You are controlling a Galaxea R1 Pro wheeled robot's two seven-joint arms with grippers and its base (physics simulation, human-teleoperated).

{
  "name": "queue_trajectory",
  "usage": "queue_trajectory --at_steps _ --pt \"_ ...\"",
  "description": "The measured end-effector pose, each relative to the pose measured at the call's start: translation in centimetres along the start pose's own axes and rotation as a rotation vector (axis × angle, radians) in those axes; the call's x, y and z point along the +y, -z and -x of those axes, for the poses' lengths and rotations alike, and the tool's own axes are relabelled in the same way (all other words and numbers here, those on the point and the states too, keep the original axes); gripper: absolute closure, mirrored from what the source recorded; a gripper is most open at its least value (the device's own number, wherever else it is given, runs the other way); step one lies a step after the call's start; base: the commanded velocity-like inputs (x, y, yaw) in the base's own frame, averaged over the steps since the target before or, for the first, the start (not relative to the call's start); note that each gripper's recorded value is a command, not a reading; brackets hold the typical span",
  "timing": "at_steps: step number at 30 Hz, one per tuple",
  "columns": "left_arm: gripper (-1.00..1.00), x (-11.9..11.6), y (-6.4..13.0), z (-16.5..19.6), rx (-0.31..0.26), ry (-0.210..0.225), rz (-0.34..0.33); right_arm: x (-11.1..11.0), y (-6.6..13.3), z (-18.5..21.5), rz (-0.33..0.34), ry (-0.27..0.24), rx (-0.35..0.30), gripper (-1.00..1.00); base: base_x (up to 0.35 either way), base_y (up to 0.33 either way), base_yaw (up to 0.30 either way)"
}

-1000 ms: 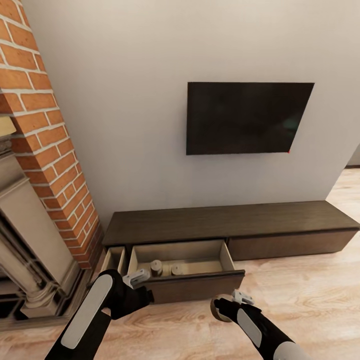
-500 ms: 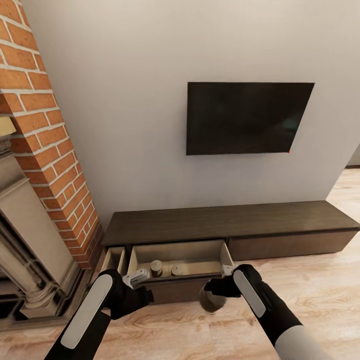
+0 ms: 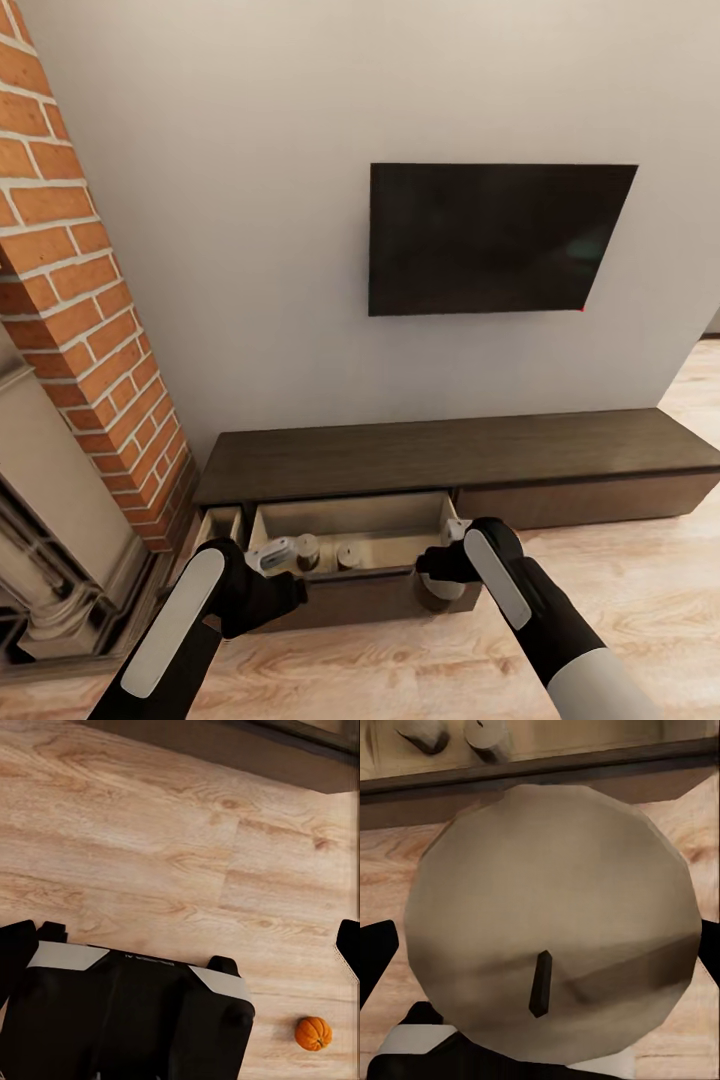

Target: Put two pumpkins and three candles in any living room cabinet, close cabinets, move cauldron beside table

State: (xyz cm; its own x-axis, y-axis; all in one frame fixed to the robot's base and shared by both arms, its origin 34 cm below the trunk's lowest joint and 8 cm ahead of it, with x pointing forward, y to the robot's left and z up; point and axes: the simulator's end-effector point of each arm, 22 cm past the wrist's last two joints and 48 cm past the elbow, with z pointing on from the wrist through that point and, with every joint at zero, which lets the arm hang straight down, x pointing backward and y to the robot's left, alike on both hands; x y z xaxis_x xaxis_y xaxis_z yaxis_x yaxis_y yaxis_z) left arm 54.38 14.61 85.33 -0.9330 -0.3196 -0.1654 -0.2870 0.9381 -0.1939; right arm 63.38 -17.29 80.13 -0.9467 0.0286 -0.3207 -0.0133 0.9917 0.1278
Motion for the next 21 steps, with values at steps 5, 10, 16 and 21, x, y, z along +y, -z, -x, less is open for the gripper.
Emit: queue_trajectory --at_steps 5,10,16,21 --pt "-1.0 -0.1 0.05 0.03 -0.001 0.0 -0.003 -0.35 -0.04 0.01 -0.017 -0.001 -0.001 1.0 0.212 -0.155 0.015" --pt "-1.0 -0.14 0.07 0.04 -0.002 0.0 -0.004 -0.37 -0.03 0.06 -0.019 -0.002 -0.003 1.0 0.114 -0.08 0.2" --pt "-1.0 -0.13 0.08 0.04 -0.002 0.0 -0.003 -0.33 -0.04 0.04 -0.02 0.0 -0.003 1.0 0.152 -0.131 0.263" --pt "-1.0 -0.18 0.06 -0.01 -0.001 0.0 -0.004 -0.36 -0.04 0.05 -0.017 -0.003 -0.003 1.0 0.213 -0.097 0.105"
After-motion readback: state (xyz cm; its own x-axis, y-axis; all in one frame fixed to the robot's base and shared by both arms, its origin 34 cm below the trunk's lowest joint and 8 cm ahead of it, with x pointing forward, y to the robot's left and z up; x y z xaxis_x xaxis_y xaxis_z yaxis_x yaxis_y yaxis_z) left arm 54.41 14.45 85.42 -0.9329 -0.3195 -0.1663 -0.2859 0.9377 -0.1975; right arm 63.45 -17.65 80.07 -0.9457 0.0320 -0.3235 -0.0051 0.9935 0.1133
